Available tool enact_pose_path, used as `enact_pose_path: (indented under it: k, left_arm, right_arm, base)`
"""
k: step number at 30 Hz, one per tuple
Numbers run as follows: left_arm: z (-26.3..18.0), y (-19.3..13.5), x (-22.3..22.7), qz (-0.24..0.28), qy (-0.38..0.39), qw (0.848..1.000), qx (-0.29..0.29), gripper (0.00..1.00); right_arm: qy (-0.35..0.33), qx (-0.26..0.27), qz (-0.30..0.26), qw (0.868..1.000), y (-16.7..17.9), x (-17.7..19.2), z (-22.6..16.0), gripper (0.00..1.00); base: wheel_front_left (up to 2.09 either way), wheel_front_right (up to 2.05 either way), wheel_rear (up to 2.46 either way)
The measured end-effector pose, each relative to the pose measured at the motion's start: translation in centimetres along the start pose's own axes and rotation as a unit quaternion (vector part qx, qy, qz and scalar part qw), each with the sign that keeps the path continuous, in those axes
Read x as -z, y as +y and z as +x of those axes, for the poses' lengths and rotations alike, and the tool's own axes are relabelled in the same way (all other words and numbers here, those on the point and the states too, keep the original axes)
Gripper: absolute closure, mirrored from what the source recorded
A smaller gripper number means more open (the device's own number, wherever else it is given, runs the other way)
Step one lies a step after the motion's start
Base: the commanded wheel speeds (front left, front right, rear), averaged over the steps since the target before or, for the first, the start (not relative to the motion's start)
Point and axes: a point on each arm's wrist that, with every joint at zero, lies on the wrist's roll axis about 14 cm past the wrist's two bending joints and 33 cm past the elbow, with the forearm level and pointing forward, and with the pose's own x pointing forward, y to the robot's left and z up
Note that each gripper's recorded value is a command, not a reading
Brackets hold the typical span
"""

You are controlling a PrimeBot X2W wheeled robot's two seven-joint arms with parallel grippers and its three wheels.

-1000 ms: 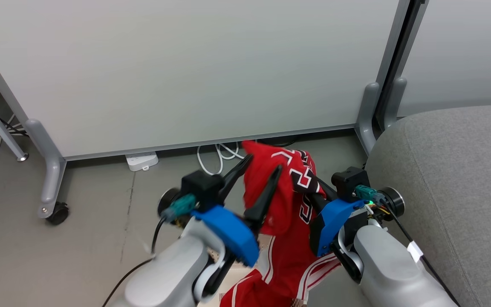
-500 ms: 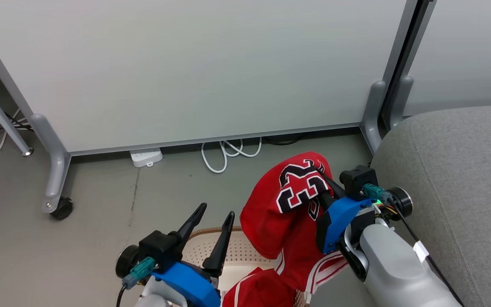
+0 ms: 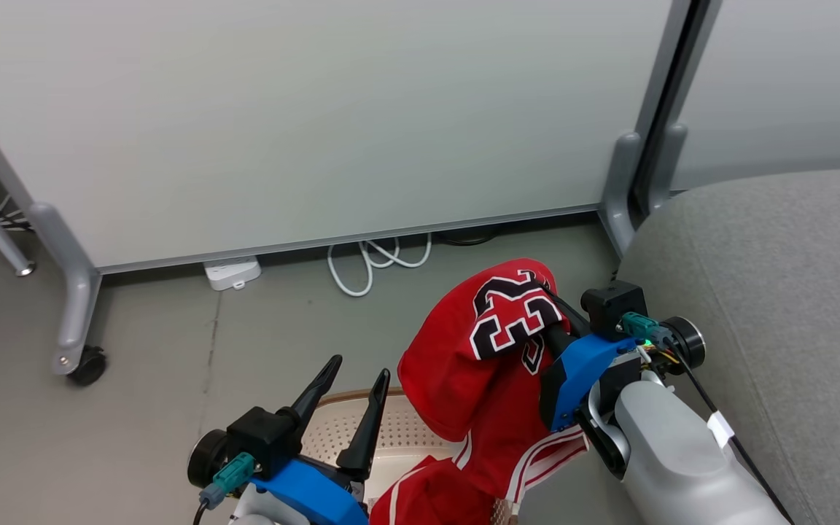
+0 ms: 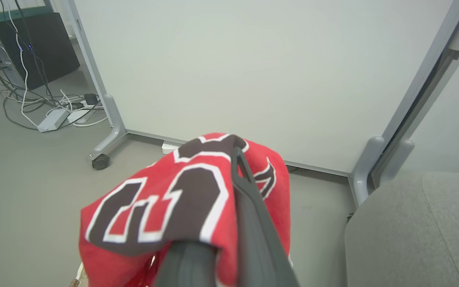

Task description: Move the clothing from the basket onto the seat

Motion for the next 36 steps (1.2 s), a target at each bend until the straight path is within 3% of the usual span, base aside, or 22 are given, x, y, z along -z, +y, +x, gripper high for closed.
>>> enact_pose_path:
  k: [13,26,36]
  left_arm:
    - [3.4,-6.0,1.2,-0.006,0.014,0.995,0.098,0.00]
    - [5.5,-13.4,2.8,-0.016,0.033,0.977,0.208,0.00]
    - [5.8,-16.6,3.5,-0.018,0.043,0.966,0.254,0.00]
  right_arm:
    - [0.006,0.083,0.011,0.996,-5.6,1.0,-4.4,1.00]
    - [0.017,0.198,0.028,0.980,-12.0,2.6,-11.5,1.00]
    - [0.025,0.240,0.031,0.970,-13.8,3.4,-14.7,1.00]
  base:
    - [0.00,0.00,0.00]
    - [0.00,0.00,0.00]
    - [0.00,0.00,0.00]
